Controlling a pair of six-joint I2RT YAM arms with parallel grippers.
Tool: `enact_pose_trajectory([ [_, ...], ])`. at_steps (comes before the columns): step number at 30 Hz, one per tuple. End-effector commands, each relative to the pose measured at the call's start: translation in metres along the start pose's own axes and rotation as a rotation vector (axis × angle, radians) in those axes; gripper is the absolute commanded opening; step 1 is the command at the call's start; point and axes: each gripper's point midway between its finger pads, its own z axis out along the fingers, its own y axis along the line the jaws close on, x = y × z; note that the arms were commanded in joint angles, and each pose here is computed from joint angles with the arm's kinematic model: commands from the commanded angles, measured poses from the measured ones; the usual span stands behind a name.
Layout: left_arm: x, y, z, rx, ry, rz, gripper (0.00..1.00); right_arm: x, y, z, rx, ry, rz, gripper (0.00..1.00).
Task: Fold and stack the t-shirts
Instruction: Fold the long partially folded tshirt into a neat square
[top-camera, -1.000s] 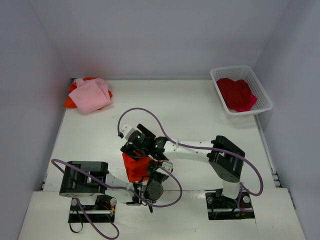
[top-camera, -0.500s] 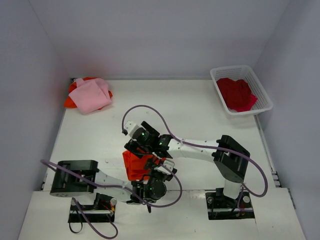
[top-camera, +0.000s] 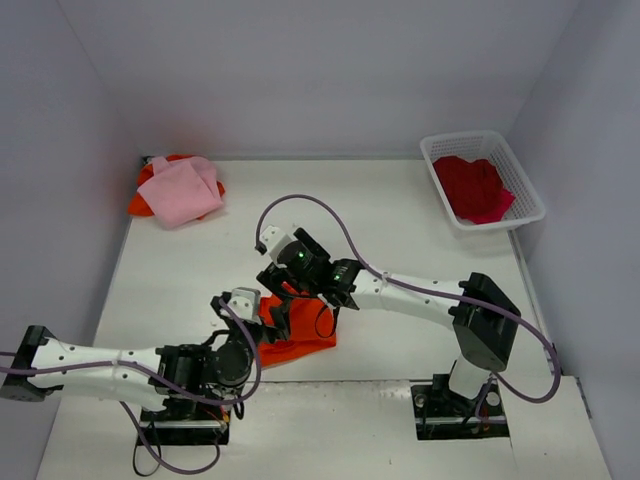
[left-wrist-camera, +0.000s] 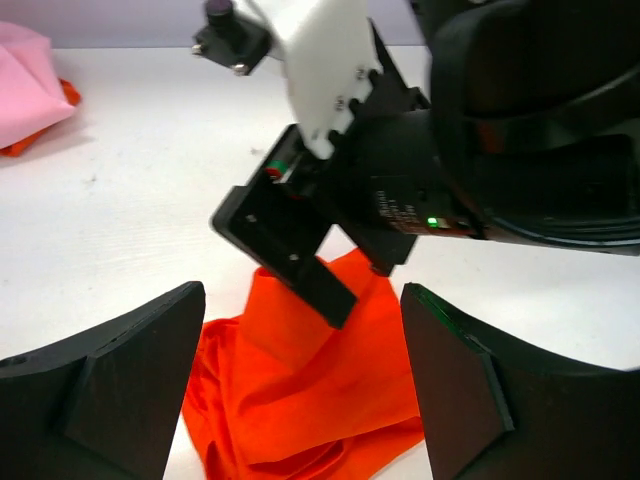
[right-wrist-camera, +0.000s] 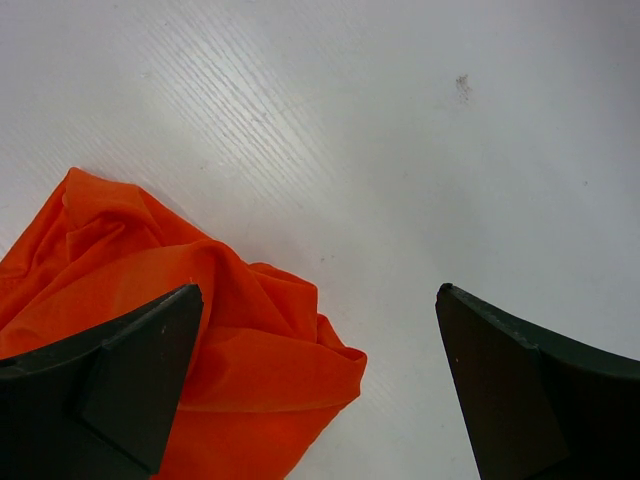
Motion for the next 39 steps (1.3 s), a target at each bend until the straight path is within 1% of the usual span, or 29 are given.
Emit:
enact_pose_trajectory([
  [1,0.007,0.021,-0.002,-0.061,0.012,0.064,0.74,-0.020,-0.012,-0.018,0.019,-0.060,0.017,1.00],
  [10,0.004,0.038,-0.003,-0.148,-0.027,0.050,0.74,-0.003,-0.025,-0.032,0.056,-0.032,0.020,1.00],
  [13,-0.004,0.052,-0.005,-0.193,-0.051,0.037,0.75,0.002,-0.030,-0.038,0.062,-0.032,0.035,1.00],
  [14,-0.006,0.059,-0.007,-0.203,-0.050,0.056,0.74,0.002,-0.031,-0.041,0.061,-0.039,0.043,1.00],
  [15,-0.010,0.064,-0.008,-0.215,-0.065,-0.001,0.74,0.009,-0.031,-0.042,0.059,-0.028,0.049,1.00],
  [19,-0.010,0.076,-0.011,-0.224,-0.071,-0.006,0.75,0.023,-0.030,-0.044,0.060,-0.009,0.062,1.00],
  [21,-0.009,0.079,-0.012,-0.223,-0.074,-0.035,0.75,0.036,-0.028,-0.043,0.057,0.016,0.071,1.00],
  [22,-0.009,0.079,-0.012,-0.223,-0.075,-0.042,0.74,0.036,-0.028,-0.043,0.057,0.016,0.071,1.00],
  [30,-0.008,0.078,-0.011,-0.234,-0.080,-0.036,0.75,0.055,-0.021,-0.029,0.061,0.046,0.077,1.00],
  [32,-0.007,0.078,-0.011,-0.236,-0.083,-0.051,0.74,0.053,-0.023,-0.024,0.075,0.040,0.076,1.00],
  [33,-0.006,0.082,-0.012,-0.240,-0.082,-0.029,0.75,0.054,-0.023,-0.021,0.079,0.044,0.069,1.00],
  [34,-0.007,0.082,-0.012,-0.243,-0.089,-0.058,0.75,0.050,-0.024,-0.019,0.082,0.038,0.067,1.00],
  [39,-0.007,0.088,-0.013,-0.252,-0.098,-0.052,0.75,0.044,-0.024,-0.006,0.081,0.017,0.076,1.00],
])
